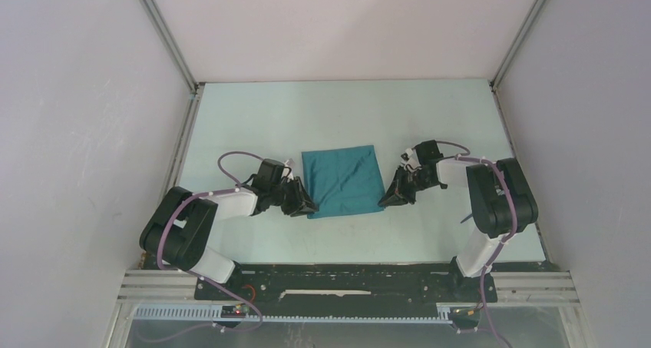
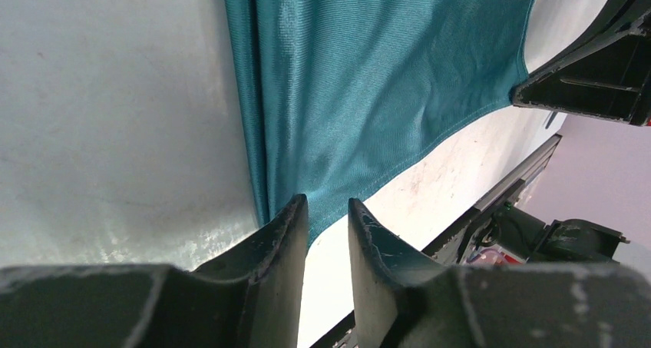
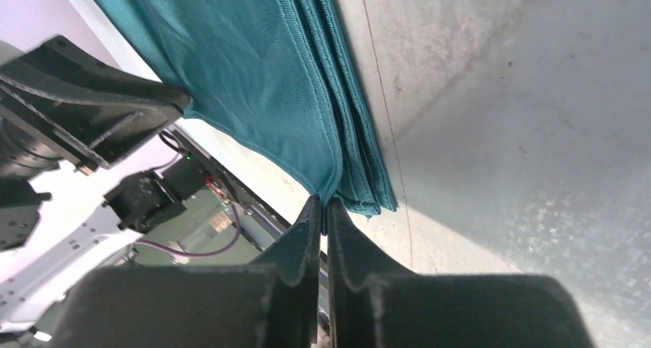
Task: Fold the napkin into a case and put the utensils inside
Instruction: Pick up the top corner of the square-folded napkin from the center of the board, then fold the top corner of the square-folded napkin at the center of the board.
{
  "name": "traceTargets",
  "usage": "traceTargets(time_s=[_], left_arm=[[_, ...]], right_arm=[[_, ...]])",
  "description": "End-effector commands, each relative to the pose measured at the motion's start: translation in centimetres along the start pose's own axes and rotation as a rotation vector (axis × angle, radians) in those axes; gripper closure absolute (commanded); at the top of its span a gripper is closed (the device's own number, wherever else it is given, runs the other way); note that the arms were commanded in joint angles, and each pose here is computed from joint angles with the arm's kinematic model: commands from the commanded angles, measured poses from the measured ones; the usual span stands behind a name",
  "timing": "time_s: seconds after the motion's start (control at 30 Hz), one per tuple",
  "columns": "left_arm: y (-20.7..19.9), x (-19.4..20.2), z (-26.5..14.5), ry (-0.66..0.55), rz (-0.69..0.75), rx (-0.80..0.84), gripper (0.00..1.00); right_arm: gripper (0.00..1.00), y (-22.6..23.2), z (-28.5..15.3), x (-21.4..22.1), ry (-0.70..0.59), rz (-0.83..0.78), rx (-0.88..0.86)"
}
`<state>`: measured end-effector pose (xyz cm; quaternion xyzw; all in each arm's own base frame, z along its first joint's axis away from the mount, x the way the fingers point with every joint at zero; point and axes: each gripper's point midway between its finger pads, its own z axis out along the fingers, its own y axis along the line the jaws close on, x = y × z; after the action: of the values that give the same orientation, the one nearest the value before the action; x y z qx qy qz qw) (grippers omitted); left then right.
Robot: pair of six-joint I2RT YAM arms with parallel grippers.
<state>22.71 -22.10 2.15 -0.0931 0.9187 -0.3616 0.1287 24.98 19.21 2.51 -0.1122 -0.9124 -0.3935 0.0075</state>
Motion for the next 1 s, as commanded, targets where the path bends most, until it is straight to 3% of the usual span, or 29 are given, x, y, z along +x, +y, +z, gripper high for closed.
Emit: traceTargets(time_s=[0.0,0.13,0.33,0.6,0.97], left_arm=[[-0.8,-0.4,-0.3,-0.022,0.018,0.035,0.61],[-2.7,-1.1,-1.8,-0.050,0.053,0.076,0.54],[-3.6,-1.0,-2.4,-0.049,0.050,0.099,0.53],[-0.3,0.7,-0.7,-0.020,-0.011,0.044,0.77],[1.6,1.3,0.5,-0.022,-0.049,0.013,0.87]], right_arm=[[0.98,0.9,-0.5,-0.5,-0.042,-0.047,-0.006],[1.00,1.7,-0.3,-0.5,-0.037,-0.073,-0.020],[1.00,3.7,0.8,-0.6,-0.004,-0.135,-0.016],[1.00,7.3,1.8,-1.6,0.000,-0.208,-0.029],[1.00,14.3,7.8,-5.5,0.039,-0.278,-0.142]])
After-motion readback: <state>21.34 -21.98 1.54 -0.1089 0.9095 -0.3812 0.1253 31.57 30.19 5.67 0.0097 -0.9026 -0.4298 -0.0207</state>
